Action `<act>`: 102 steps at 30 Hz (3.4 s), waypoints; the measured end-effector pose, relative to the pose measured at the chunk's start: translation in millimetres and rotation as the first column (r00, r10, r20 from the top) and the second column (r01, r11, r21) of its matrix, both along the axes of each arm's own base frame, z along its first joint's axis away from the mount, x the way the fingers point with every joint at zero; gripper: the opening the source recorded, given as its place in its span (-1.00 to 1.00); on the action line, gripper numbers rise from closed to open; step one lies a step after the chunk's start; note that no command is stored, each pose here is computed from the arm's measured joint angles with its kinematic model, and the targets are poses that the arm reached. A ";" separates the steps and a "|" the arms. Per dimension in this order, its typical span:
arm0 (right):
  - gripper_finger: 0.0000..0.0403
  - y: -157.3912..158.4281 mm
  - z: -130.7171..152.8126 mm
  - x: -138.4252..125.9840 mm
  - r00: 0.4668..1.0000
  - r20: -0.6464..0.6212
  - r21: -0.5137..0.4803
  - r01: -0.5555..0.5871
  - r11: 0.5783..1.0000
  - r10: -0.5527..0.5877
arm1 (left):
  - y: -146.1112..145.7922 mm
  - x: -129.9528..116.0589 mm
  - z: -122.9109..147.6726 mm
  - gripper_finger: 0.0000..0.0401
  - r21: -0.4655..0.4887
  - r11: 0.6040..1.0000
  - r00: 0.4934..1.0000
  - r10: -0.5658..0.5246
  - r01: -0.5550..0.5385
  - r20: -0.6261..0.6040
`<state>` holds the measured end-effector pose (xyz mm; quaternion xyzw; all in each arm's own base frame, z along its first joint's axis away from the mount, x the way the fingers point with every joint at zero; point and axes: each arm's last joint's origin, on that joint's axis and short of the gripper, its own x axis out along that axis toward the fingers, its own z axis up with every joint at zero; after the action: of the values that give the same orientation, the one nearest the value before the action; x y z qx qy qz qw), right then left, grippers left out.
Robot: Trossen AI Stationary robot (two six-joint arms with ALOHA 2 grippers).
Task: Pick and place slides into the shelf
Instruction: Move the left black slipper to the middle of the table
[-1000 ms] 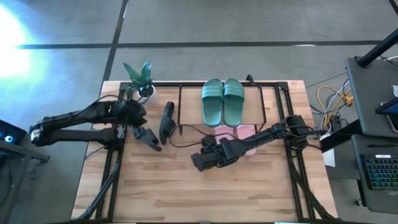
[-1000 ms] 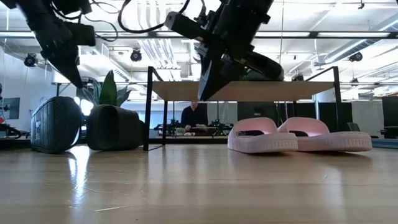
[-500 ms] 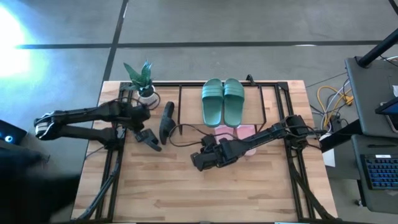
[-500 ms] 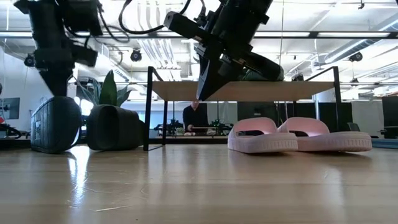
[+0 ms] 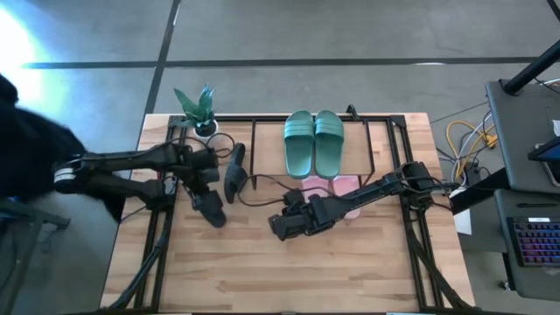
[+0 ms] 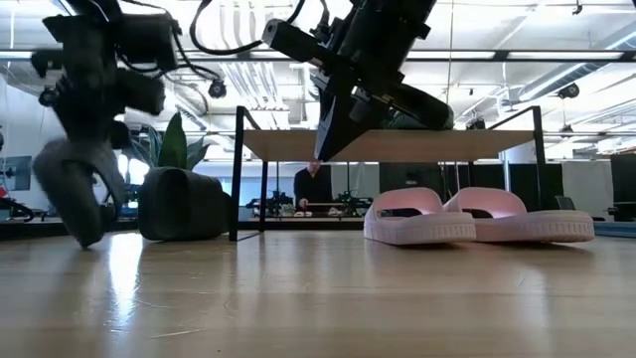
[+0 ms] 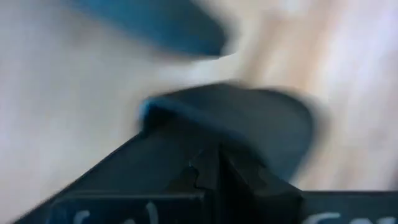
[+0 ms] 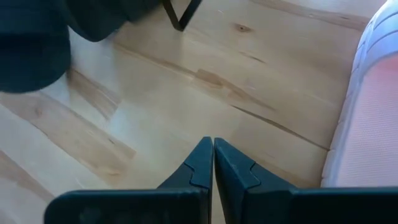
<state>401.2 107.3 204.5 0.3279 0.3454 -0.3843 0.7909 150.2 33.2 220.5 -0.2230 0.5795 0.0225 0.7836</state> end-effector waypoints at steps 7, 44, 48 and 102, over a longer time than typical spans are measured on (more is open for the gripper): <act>-0.96 0.0 -1.1 -0.6 1.000 -0.004 0.009 0.003 1.000 -0.003 | -8.2 5.1 9.7 -1.00 -0.268 0.954 0.977 -0.084 0.136 0.198; -0.08 33.5 -3.2 -15.3 1.000 -0.015 0.114 0.029 0.993 -0.027 | -29.3 -30.0 -21.0 -0.39 -0.299 0.935 0.967 0.232 -0.190 0.110; 0.03 38.4 -3.0 -16.9 0.999 -0.034 0.129 -0.017 0.992 0.021 | -30.2 -29.0 -34.4 -0.29 -0.331 0.913 0.962 0.268 -0.238 0.048; 0.02 67.2 31.8 -98.1 0.959 -0.080 -0.086 0.265 0.960 -0.272 | -91.8 115.8 -78.3 -0.16 -0.791 0.447 0.574 0.805 -0.418 0.151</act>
<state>303.1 174.5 236.2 0.3239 0.3189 -0.5152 0.7266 266.0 -58.6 142.2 -0.6917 0.1850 0.0438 0.6968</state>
